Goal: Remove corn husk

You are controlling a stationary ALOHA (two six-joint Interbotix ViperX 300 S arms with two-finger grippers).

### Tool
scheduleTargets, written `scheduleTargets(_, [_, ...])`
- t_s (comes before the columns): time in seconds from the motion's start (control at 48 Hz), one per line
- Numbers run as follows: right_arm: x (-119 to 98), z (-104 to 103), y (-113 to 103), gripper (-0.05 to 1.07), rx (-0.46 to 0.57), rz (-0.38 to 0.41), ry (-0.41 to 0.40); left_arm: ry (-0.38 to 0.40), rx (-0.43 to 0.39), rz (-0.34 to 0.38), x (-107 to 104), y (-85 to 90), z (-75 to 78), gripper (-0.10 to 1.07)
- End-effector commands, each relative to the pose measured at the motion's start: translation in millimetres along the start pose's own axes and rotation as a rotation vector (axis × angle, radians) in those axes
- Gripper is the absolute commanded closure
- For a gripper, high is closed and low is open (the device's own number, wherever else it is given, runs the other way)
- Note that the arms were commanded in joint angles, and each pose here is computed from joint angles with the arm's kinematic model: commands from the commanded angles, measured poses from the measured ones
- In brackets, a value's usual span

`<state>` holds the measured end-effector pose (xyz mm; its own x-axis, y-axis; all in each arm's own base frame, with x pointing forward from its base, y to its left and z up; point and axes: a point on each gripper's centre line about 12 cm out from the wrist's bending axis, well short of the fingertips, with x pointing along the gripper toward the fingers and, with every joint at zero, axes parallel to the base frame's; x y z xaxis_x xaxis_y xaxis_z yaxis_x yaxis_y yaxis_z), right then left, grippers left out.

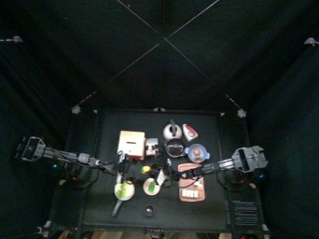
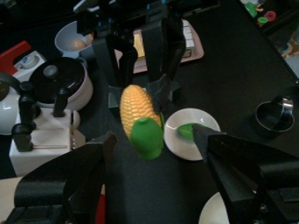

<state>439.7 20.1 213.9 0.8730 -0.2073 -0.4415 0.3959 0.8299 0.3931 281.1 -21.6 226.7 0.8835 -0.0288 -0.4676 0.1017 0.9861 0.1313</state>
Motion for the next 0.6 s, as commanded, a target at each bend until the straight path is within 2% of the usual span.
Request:
scheduleTargets(0.0, [-17.6, 26.1, 4.1, 0.43, 0.036, -0.001, -0.085, -0.017, -0.041, 0.023, -0.5, 5.3, 8.8, -0.05])
scheduleTargets(0.125, [-26.5, 35.2, 0.0, 0.43, 0.046, -0.041, -0.144, -0.012, -0.093, 0.063, 0.6, 11.6, 12.3, -0.05])
scheduleTargets(0.292, [-30.4, 38.2, 0.4, 0.43, 0.039, -0.053, -0.170, 0.002, -0.117, 0.107, 7.8, 20.7, 16.3, -0.05])
scheduleTargets(0.583, [-29.6, 34.8, 2.0, 0.43, 0.024, -0.047, -0.165, 0.013, -0.075, 0.171, 9.5, 29.7, 18.8, -0.04])
